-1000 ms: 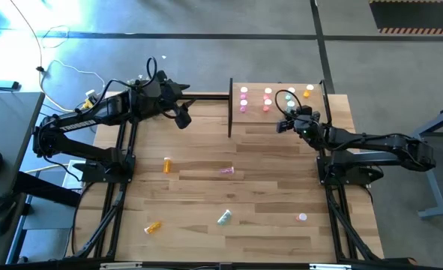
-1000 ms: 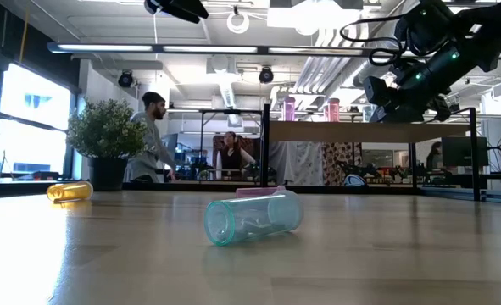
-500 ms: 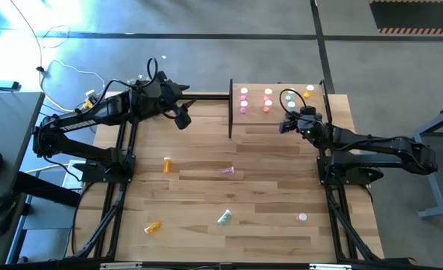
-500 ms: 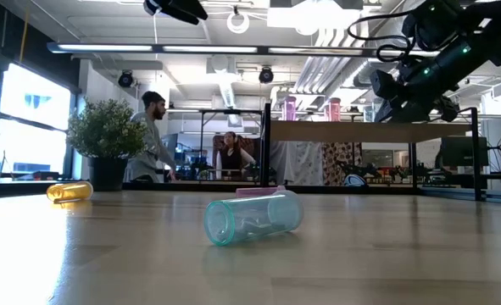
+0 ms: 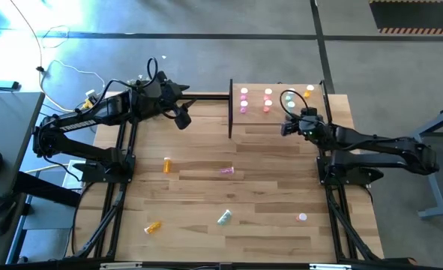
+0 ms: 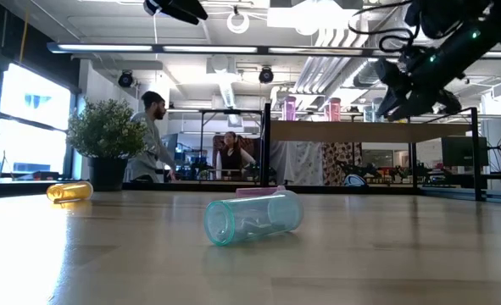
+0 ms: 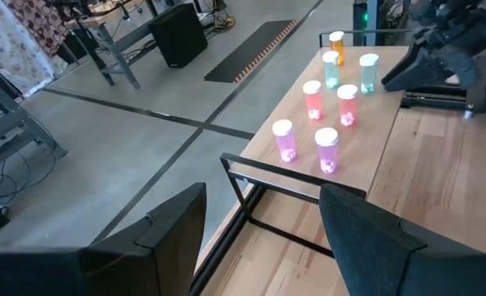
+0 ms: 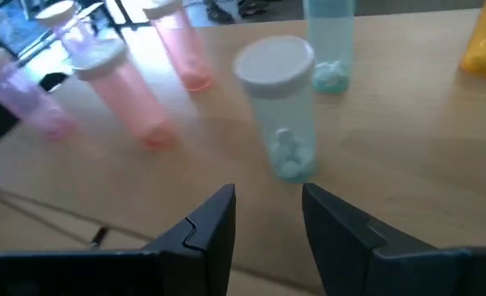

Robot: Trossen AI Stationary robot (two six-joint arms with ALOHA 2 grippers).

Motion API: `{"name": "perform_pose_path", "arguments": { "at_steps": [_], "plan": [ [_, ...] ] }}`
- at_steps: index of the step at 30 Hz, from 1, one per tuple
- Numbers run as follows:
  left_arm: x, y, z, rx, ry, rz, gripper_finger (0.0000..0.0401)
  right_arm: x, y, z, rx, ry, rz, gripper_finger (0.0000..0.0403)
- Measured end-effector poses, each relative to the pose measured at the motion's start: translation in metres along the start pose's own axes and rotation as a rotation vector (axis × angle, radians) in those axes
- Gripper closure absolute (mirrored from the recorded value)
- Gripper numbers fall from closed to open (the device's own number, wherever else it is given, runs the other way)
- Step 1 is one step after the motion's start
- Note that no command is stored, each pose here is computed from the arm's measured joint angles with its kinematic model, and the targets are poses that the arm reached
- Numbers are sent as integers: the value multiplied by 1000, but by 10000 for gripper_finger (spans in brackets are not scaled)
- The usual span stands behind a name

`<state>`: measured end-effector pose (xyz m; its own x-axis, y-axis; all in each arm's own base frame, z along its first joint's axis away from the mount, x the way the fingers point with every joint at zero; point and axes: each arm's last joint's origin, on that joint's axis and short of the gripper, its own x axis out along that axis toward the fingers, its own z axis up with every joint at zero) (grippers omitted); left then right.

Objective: Pick and place medicine bottles onto shelf by color
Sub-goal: Put the top orange pill bottle on the shelf aligned with the other orange pill bottle

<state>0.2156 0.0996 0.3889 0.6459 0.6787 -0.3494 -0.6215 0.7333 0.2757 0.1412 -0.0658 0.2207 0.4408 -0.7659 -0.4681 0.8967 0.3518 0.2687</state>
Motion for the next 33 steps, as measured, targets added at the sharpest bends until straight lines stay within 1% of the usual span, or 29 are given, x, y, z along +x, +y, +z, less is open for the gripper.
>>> {"name": "perform_pose_path", "arguments": {
  "at_steps": [5, 8, 10, 15, 17, 20, 24, 28, 33],
  "plan": [
    [0, 0, -2, -3, 21, -4, 174, -19, 12, 13, 18, 81, 62, 270],
    [0, -1, -6, 5, 62, -12, 174, -29, 18, 17, 24, 124, 97, 269],
    [-1, -2, -10, -10, 100, -20, 174, -35, 21, 17, 28, 154, 118, 270],
    [-2, -8, -24, -56, 215, -166, 174, -47, 30, 16, 51, 199, 207, 269],
    [-2, -13, -32, -99, 281, -201, 174, -51, 34, 14, 69, 237, 255, 270],
    [-4, -25, -46, -137, 369, -220, 174, -57, 39, 8, 82, 292, 314, 269],
    [-6, -44, -71, -173, 447, -241, 174, -65, 52, 4, 76, 297, 419, 269],
    [-9, -61, -98, -234, 523, -219, 174, -71, 62, 2, 69, 290, 501, 269],
    [-18, -77, -120, -364, 589, -199, 174, -73, 71, 0, 48, 269, 558, 269]
  ]
}}
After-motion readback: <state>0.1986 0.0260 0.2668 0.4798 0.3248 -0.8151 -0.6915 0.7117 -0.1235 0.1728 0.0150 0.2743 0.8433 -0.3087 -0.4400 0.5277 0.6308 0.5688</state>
